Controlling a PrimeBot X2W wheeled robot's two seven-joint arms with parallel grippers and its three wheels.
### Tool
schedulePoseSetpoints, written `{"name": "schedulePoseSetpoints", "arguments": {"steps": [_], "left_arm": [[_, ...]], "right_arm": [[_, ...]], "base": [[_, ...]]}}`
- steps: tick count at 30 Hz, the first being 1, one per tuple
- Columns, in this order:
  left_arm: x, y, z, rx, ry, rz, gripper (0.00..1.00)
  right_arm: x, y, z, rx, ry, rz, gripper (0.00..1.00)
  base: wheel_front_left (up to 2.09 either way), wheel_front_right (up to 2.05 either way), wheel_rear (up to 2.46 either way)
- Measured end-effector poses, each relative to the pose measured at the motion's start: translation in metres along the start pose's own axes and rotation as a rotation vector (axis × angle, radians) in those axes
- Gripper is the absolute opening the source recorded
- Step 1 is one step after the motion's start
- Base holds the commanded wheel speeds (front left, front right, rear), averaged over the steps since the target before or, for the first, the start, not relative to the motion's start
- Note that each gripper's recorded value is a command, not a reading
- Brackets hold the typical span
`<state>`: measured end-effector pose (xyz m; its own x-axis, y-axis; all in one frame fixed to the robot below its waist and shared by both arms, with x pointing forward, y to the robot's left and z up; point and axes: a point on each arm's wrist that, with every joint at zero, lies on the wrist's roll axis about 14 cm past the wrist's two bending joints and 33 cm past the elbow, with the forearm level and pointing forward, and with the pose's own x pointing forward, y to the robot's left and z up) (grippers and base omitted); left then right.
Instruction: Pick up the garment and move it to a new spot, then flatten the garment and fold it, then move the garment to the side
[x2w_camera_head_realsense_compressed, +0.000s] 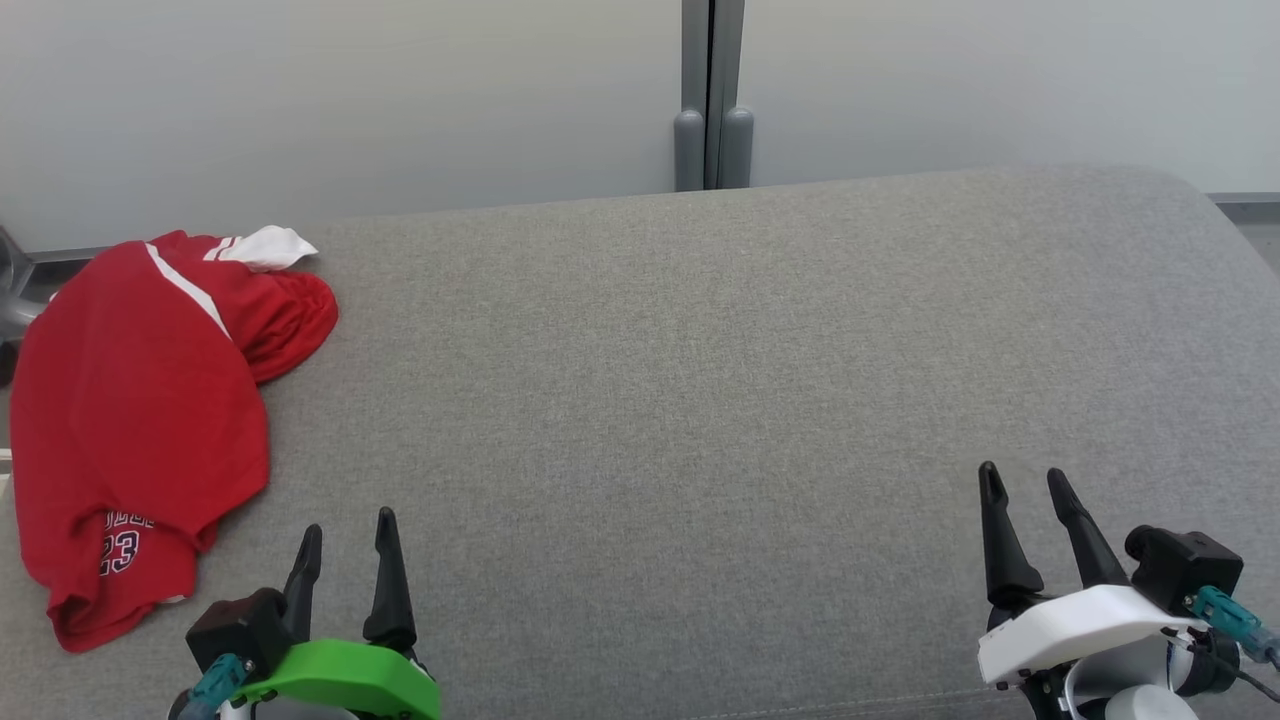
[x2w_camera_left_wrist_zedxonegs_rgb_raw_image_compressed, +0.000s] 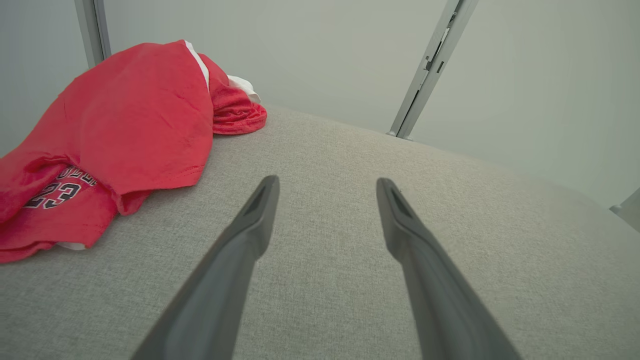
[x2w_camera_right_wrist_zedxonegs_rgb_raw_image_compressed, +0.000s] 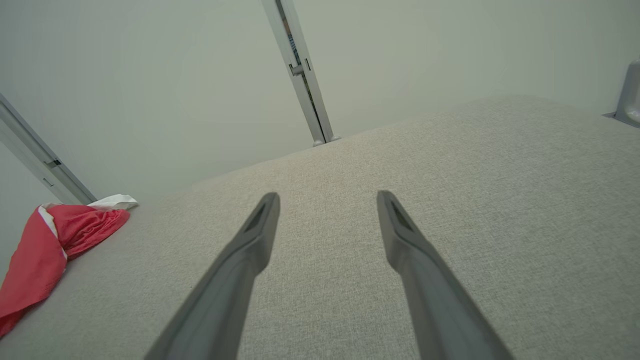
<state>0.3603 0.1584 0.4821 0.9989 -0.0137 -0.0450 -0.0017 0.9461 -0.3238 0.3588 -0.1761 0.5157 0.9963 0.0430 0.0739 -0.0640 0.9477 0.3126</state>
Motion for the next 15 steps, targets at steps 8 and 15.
{"name": "schedulePoseSetpoints", "arguments": {"steps": [8, 15], "left_arm": [[-0.001, -0.001, 0.003, 0.064, -0.017, -0.008, 1.00], [0.000, -0.006, 0.008, 0.114, -0.036, -0.024, 1.00]], "right_arm": [[0.001, 0.005, 0.000, -0.060, -0.006, 0.023, 1.00], [0.001, 0.012, 0.004, -0.117, -0.026, 0.048, 1.00]], "base": [[0.00, 0.00, 0.00], [0.00, 0.00, 0.00]]}}
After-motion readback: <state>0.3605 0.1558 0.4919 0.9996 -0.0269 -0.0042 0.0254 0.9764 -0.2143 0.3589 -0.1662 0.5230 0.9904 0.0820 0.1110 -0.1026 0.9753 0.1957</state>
